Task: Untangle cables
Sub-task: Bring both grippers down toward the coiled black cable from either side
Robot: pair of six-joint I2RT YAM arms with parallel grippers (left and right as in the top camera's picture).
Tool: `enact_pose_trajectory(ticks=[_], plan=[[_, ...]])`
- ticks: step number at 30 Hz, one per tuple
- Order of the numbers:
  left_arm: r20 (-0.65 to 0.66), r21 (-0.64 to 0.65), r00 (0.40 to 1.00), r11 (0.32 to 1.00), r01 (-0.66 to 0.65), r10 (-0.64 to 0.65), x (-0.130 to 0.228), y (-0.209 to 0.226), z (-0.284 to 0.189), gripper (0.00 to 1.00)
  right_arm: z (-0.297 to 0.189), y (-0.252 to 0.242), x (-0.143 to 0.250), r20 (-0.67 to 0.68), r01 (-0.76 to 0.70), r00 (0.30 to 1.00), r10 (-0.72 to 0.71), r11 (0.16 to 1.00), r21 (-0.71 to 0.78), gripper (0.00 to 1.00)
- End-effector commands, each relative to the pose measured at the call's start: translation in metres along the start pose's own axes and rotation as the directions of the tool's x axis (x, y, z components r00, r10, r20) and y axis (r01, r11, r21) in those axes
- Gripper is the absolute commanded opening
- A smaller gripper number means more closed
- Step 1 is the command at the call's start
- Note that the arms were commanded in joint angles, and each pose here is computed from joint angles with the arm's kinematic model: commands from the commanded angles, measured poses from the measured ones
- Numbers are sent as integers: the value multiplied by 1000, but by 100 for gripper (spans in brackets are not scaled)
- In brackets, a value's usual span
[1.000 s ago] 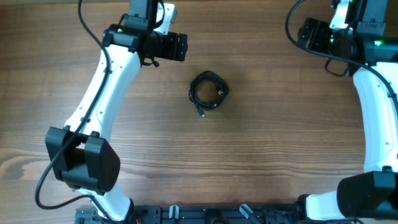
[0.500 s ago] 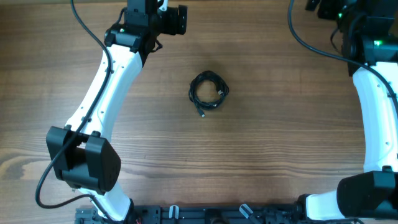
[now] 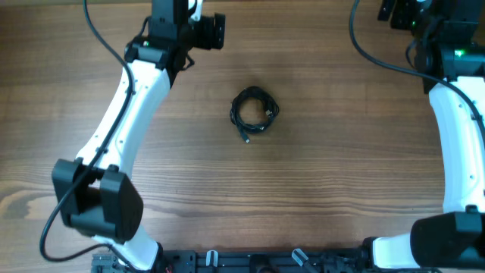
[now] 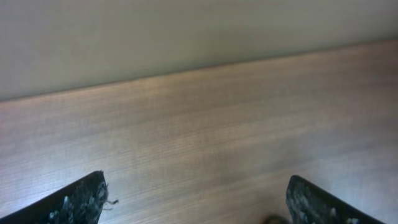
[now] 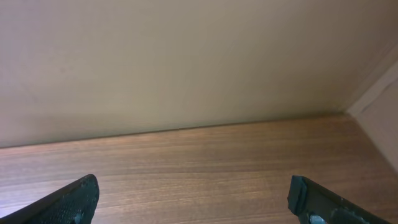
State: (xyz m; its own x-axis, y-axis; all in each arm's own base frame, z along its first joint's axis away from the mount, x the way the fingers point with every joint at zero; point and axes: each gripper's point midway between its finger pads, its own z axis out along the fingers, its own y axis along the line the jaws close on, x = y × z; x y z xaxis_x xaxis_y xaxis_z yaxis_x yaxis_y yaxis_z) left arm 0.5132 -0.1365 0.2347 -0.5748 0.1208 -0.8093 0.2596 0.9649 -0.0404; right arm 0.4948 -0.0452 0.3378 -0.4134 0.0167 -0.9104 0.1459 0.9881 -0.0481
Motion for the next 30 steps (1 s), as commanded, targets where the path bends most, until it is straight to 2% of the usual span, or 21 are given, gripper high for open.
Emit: enact_pose_trajectory(ticks=[1, 6, 10, 18, 26, 30], plan=[[44, 15, 999, 1000, -28, 27, 9, -2, -29, 97, -40, 2, -33, 98, -1, 995, 1, 1000, 5, 100], [76, 7, 997, 1000, -28, 28, 27, -1, -46, 100, -46, 8, -20, 99, -4, 995, 4, 1000, 0, 100], [124, 7, 992, 1000, -31, 29, 26, -2, -67, 100, -58, 12, -1, 133, 0, 991, -1, 1000, 14, 100], [138, 11, 990, 1000, -24, 23, 22, -3, -76, 100, -87, 10, 5, 202, -14, 979, 12, 1000, 7, 100], [145, 25, 989, 999, -33, 29, 24, -12, -87, 100, -84, 11, 14, 185, -40, 982, 39, 999, 2, 100], [169, 21, 985, 999, -34, 29, 39, -11, -91, 100, -83, 14, 28, 188, -37, 981, 37, 999, -5, 100]])
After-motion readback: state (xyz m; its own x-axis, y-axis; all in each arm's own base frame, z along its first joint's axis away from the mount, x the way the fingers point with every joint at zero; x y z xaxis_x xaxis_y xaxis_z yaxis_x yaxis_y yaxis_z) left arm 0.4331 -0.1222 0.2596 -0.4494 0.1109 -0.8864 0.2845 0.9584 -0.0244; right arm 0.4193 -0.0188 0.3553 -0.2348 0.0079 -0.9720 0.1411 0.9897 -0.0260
